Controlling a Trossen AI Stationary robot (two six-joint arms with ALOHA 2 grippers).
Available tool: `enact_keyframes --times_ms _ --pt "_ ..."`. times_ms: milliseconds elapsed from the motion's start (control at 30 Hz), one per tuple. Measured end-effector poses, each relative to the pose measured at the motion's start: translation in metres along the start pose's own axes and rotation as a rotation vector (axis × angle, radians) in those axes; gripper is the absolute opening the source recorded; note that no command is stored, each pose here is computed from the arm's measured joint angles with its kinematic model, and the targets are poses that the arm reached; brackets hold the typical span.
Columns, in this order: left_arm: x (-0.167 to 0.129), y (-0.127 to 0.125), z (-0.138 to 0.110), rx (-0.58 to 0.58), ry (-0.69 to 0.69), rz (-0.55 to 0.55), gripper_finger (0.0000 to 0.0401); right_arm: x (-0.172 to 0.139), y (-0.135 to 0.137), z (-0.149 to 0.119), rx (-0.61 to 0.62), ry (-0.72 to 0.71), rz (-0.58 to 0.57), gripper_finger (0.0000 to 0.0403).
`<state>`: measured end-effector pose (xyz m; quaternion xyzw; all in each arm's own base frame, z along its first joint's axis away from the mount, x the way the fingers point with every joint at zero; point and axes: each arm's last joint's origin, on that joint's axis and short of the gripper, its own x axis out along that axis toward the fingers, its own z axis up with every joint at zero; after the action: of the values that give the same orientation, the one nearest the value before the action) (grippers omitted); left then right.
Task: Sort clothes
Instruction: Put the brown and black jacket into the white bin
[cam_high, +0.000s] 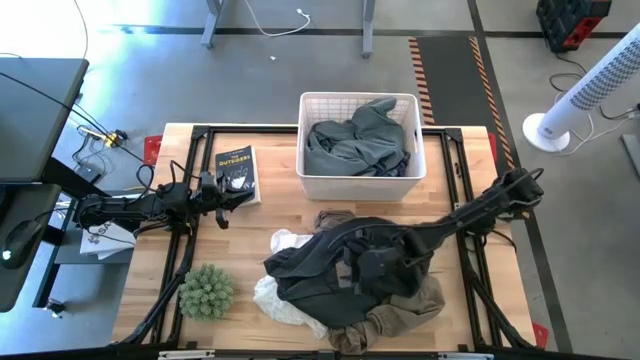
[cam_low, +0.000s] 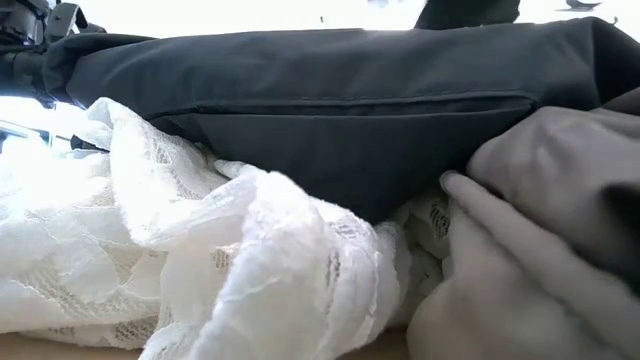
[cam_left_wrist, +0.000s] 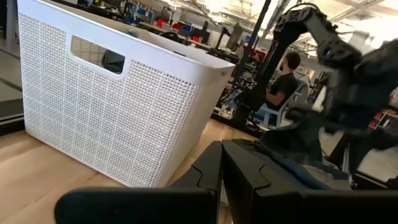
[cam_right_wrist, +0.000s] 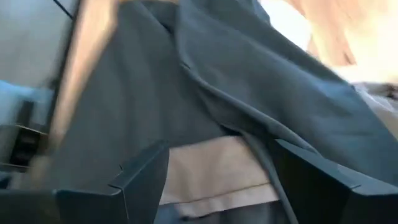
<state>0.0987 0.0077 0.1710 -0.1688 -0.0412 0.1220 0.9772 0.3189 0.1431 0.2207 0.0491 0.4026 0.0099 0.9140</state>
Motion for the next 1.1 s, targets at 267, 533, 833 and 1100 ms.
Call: enact_keyframes --times_ms 267,533,833,1100 --pt "0.0 0.0 0.0 -0.002 0.0 0.006 0.001 0.06 -0.024 -0.031 -0.149 0.245 0.068 0.0279" --pt "0.0 0.0 0.0 -0.003 0.0 0.009 0.001 0.084 -0.053 -0.037 -0.17 0.354 0.207 0.018" --pt "0.0 0.0 0.0 -0.004 -0.001 0.009 0.001 0.079 -0.058 -0.029 -0.134 0.316 0.192 0.0014" --pt "0.0 0.0 0.001 -0.004 -0.01 0.009 0.001 -0.012 -0.048 0.052 -0.236 -0.053 0.025 0.001"
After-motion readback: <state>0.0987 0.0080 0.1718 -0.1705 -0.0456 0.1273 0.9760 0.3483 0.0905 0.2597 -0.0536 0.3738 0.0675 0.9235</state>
